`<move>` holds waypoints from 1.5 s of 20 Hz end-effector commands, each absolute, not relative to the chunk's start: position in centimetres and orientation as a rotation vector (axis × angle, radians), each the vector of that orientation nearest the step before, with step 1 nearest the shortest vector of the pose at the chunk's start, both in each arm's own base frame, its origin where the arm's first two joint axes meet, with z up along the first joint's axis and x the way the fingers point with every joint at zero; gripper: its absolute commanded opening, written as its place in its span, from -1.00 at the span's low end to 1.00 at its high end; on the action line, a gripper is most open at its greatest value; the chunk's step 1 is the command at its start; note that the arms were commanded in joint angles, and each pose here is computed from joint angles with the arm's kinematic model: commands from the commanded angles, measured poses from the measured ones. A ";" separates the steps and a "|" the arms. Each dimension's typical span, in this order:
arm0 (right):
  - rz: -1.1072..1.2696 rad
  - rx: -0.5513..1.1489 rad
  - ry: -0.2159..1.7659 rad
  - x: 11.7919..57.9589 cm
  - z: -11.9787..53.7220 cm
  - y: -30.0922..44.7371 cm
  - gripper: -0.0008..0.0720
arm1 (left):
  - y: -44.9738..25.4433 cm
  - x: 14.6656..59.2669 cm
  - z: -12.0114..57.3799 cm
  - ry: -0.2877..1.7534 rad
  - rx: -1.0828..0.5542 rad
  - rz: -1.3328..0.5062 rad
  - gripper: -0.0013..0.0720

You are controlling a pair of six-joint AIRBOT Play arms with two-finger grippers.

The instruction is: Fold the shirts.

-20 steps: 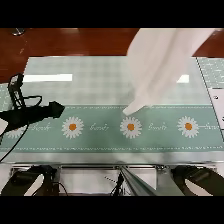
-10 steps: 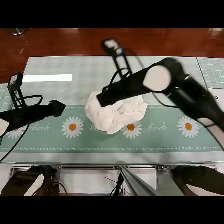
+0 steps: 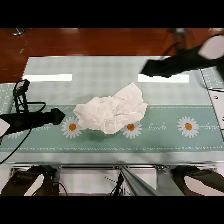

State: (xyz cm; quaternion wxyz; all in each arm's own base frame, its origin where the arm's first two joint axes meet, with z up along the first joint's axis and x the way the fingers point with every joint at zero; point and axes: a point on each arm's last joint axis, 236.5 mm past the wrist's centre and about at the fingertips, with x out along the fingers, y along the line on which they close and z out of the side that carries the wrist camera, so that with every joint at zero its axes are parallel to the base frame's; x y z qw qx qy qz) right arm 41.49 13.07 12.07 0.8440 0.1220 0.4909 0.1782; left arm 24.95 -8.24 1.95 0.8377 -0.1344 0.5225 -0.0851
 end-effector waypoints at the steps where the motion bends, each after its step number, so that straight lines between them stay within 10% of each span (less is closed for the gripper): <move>1: 0.053 0.394 1.072 39.2 10.4 -2.0 0.73 | -10.1 23.2 0.1 1.210 -0.382 -0.215 0.95; 7: 0.171 0.725 1.204 32.4 -0.2 0.7 0.73 | -16.8 27.3 -3.8 1.127 -0.649 -0.443 0.95; 13: 0.251 0.671 1.307 29.9 -4.5 6.2 0.72 | -21.2 29.9 -4.7 1.118 -0.690 -0.626 0.92; 15: 0.270 0.631 1.325 30.1 -5.1 8.1 0.72 | -21.9 30.0 -5.0 1.152 -0.677 -0.669 -0.89; 25: 0.367 0.764 1.424 30.9 -9.0 17.0 0.72 | -21.1 31.2 -1.0 1.119 -0.671 -0.789 -0.89; 27: 0.394 0.755 1.416 32.0 -8.7 18.4 0.26 | -21.2 31.1 -0.9 1.122 -0.681 -0.793 -0.89; 29: 0.440 0.719 1.397 33.7 -8.0 19.5 -0.93 | -21.6 31.6 0.5 1.096 -0.724 -0.805 -0.89; 30: 0.475 0.697 1.380 34.5 -7.0 19.9 -0.92 | -21.7 32.1 1.7 1.066 -0.710 -0.822 -0.89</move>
